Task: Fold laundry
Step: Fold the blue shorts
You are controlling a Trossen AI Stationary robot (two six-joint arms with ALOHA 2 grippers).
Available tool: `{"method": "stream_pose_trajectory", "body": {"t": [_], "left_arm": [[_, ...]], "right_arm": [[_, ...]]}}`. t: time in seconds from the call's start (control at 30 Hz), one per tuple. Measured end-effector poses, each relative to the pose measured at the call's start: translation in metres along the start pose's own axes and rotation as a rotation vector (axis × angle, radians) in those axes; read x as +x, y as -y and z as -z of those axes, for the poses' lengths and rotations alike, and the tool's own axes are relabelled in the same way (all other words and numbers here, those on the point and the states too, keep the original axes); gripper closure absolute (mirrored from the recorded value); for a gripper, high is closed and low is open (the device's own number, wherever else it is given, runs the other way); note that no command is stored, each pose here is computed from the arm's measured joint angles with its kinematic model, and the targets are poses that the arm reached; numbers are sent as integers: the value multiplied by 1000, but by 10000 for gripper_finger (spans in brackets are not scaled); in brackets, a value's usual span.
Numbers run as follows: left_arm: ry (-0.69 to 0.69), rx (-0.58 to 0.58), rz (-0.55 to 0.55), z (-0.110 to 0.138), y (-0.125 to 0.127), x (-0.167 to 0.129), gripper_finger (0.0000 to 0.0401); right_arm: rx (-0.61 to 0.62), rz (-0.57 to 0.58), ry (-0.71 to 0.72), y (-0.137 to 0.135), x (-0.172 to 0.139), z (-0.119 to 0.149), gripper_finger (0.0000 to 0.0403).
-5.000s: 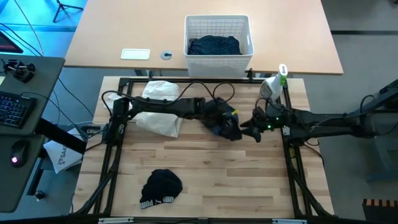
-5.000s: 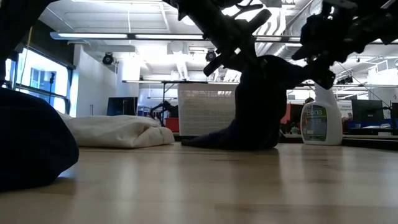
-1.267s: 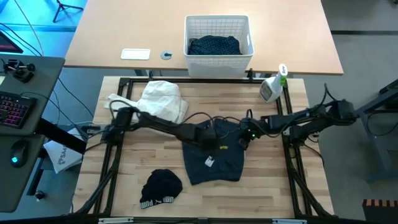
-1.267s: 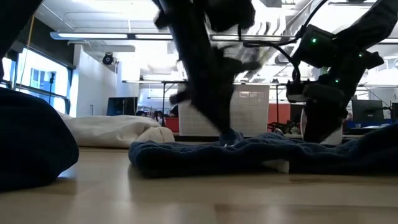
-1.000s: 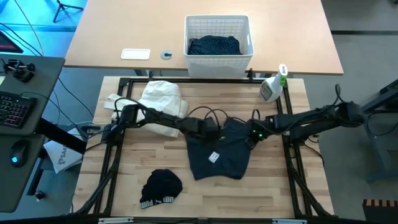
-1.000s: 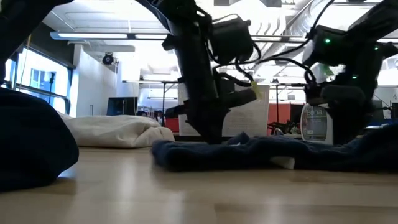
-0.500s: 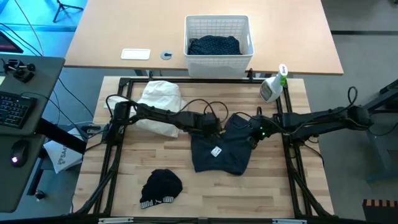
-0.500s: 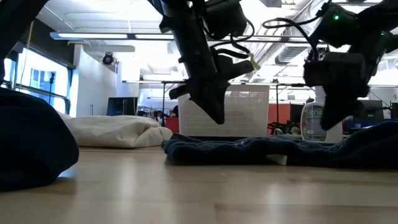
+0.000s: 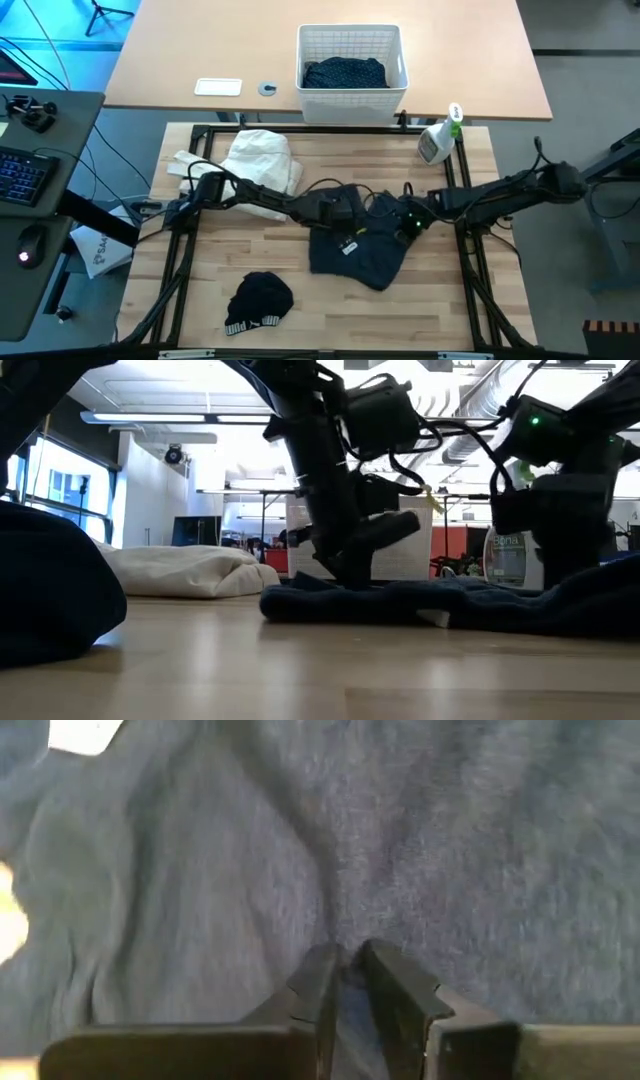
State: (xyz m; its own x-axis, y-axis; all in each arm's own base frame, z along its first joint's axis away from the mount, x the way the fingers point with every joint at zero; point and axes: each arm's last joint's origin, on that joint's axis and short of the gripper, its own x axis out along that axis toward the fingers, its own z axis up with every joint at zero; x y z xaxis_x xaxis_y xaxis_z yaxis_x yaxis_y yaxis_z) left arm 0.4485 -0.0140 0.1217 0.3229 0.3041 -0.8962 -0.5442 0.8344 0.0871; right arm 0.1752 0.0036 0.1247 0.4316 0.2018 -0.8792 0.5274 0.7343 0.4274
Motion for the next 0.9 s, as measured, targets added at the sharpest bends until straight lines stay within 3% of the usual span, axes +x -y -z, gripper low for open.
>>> {"method": "stream_pose_trajectory", "body": {"t": [0.2, 0.33, 0.4, 0.47, 0.57, 0.67, 0.8, 0.9], "left_arm": [[55, 327, -114, -31, -27, 4, 401], [45, 329, -95, -58, -40, -13, 401], [38, 301, -33, -67, -41, -24, 401], [42, 263, 37, -73, -38, -32, 401], [-14, 133, 202, -71, -24, -43, 401], [-149, 37, 341, -52, -8, -39, 401], [-249, 40, 289, -13, 11, -19, 401], [-168, 175, 217, -1, 14, -14, 401]], "right_arm": [[27, -93, -117, -8, -3, 8, 370], [-28, -307, -86, -36, -29, -7, 382], [-68, -349, -40, -45, -42, -13, 388], [-73, -324, 21, -49, -51, -18, 394], [-27, -180, 86, -40, -52, -19, 401], [35, -29, 72, -20, -38, -13, 402], [86, 79, -32, 9, -16, 2, 402], [86, 24, -145, 13, -7, 15, 402]]}}
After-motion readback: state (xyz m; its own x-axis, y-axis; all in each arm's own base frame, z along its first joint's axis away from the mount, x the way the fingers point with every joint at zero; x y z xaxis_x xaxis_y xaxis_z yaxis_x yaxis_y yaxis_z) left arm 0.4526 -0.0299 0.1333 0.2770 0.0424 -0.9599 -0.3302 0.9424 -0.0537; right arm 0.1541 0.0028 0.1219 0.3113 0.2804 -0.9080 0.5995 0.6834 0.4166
